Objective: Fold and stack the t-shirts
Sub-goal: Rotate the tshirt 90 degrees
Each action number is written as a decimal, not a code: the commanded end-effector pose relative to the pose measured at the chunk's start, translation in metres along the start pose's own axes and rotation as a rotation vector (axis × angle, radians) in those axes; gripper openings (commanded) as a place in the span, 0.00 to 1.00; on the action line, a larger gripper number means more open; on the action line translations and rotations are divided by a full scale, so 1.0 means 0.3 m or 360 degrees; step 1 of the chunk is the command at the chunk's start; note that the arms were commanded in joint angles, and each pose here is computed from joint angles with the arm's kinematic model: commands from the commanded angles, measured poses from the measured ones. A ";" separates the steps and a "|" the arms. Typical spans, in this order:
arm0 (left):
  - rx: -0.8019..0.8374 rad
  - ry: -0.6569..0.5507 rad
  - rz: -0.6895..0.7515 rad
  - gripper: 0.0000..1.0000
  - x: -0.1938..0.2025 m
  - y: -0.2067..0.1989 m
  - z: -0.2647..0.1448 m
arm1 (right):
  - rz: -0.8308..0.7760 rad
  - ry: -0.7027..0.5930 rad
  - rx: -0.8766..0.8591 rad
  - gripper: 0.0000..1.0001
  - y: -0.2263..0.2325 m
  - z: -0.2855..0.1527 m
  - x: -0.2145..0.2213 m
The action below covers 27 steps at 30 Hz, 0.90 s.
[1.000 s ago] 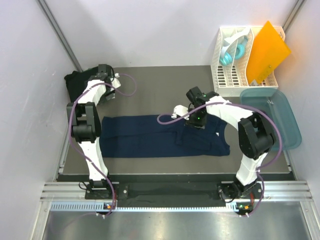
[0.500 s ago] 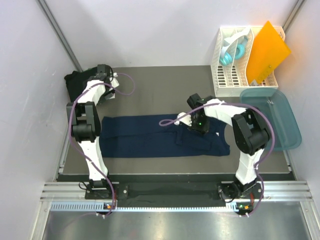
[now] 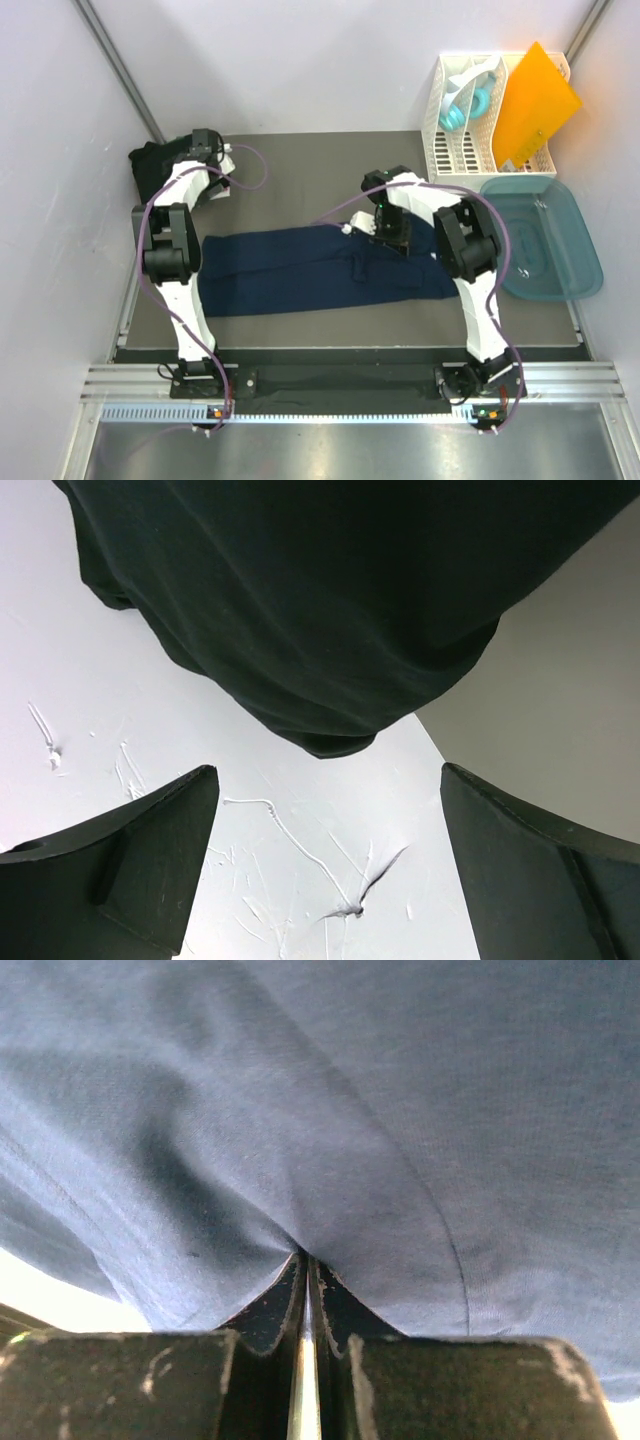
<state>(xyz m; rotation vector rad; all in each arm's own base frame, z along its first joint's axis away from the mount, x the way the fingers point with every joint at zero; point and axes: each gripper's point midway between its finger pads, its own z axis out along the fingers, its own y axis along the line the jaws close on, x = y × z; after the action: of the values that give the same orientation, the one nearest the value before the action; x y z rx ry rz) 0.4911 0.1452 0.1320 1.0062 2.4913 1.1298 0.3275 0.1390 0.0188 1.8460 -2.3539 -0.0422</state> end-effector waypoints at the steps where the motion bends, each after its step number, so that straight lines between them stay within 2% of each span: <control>1: -0.0123 -0.0024 -0.0091 0.97 0.018 0.086 -0.049 | -0.0021 -0.0302 0.0651 0.01 -0.434 0.012 -0.228; 11: -0.0192 -0.0006 -0.0095 0.97 0.000 0.108 -0.015 | -0.0119 -0.0304 0.1048 0.00 -0.623 -0.044 -0.349; 15: -0.0213 -0.0005 -0.0111 0.97 -0.008 0.116 -0.005 | -0.0178 -0.0370 0.1221 0.00 -0.709 -0.115 -0.433; 22: -0.0242 -0.0010 -0.0117 0.97 -0.011 0.135 -0.012 | -0.0337 -0.0380 0.1396 0.00 -0.769 -0.132 -0.536; 26: -0.0252 -0.0005 -0.0110 0.97 0.001 0.132 -0.015 | -0.0243 -0.0379 0.1515 0.00 -0.797 -0.166 -0.527; 27: -0.0243 -0.0005 -0.0109 0.97 0.004 0.123 -0.014 | -0.0204 -0.0384 0.1552 0.04 -0.807 -0.183 -0.516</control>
<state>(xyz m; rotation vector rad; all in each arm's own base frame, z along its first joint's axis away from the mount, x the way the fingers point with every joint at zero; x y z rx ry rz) 0.5035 0.1543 0.1457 0.9411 2.4217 1.2304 0.5879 0.2146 0.0363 2.4209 -2.5573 1.0329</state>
